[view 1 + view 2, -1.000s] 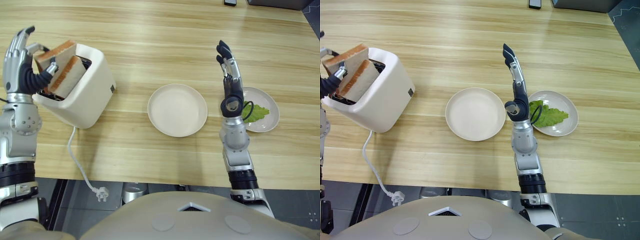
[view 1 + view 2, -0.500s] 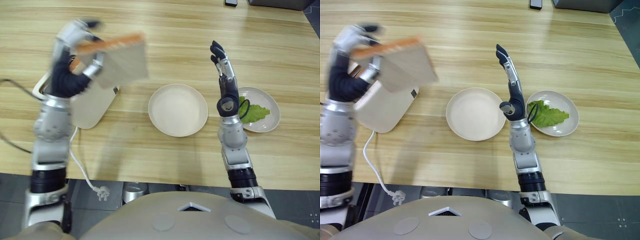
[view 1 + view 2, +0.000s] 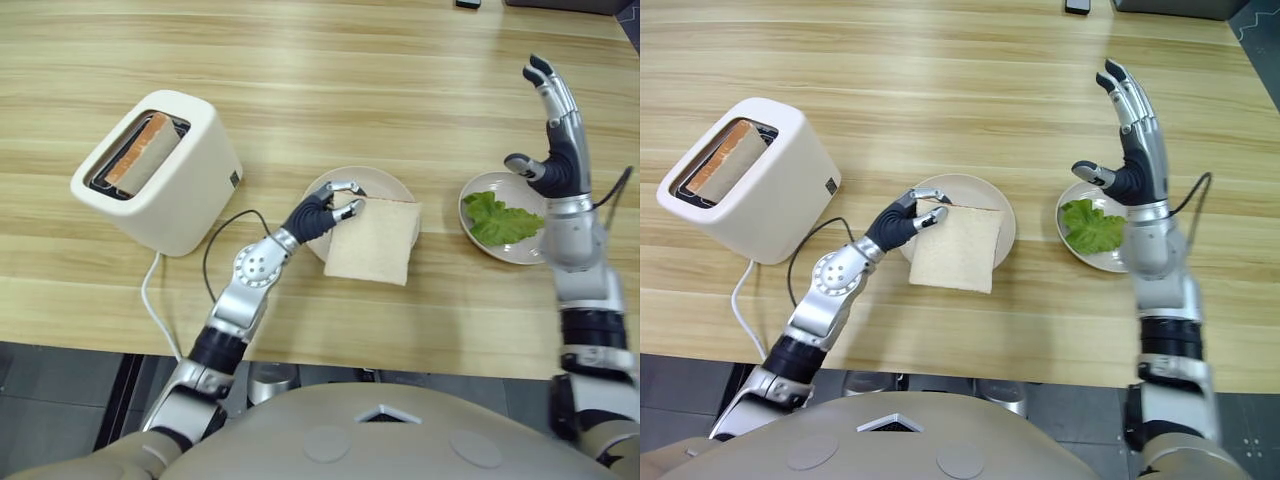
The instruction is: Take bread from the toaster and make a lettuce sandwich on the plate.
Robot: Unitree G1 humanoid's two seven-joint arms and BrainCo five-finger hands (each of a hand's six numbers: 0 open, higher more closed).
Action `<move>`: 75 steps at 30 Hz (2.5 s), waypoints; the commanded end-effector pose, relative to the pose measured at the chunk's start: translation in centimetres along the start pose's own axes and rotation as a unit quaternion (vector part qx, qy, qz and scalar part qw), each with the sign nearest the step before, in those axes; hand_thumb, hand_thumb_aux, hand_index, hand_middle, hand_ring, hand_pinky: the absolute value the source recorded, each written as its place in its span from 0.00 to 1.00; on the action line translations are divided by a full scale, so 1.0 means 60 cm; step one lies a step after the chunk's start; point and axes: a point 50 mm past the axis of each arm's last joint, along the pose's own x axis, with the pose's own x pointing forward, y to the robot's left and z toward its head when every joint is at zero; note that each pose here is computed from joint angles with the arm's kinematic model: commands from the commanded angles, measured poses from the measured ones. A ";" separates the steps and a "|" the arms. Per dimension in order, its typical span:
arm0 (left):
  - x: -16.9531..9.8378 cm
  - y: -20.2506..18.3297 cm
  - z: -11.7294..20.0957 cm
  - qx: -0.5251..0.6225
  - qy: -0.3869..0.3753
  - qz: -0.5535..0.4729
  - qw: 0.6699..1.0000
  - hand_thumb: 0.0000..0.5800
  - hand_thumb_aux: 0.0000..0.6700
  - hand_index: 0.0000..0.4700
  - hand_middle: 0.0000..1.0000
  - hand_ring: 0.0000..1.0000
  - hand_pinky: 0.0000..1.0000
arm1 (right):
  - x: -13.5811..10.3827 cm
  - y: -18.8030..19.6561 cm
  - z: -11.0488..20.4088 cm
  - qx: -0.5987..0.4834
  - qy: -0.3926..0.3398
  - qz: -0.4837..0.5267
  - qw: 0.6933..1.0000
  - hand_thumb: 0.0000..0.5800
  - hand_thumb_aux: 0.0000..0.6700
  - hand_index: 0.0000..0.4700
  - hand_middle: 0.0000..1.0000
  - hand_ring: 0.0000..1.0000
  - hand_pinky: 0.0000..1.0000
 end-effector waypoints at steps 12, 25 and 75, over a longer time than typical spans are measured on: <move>0.040 0.030 -0.066 0.099 0.071 0.071 0.990 1.00 1.00 0.98 1.00 1.00 1.00 | -0.077 0.052 -0.144 -0.310 0.076 0.255 0.913 0.00 0.00 0.00 0.00 0.00 0.00; 0.035 0.053 -0.048 0.299 0.072 0.119 0.944 0.00 0.00 0.00 0.00 0.00 0.00 | -0.094 0.099 -0.137 -0.327 0.025 0.323 0.888 0.00 0.00 0.00 0.00 0.00 0.00; -0.179 0.248 0.150 0.325 -0.050 0.428 0.842 0.00 0.00 0.00 0.00 0.00 0.00 | -0.017 0.269 0.172 -0.043 -0.307 0.317 0.896 1.00 1.00 0.98 0.00 0.00 0.00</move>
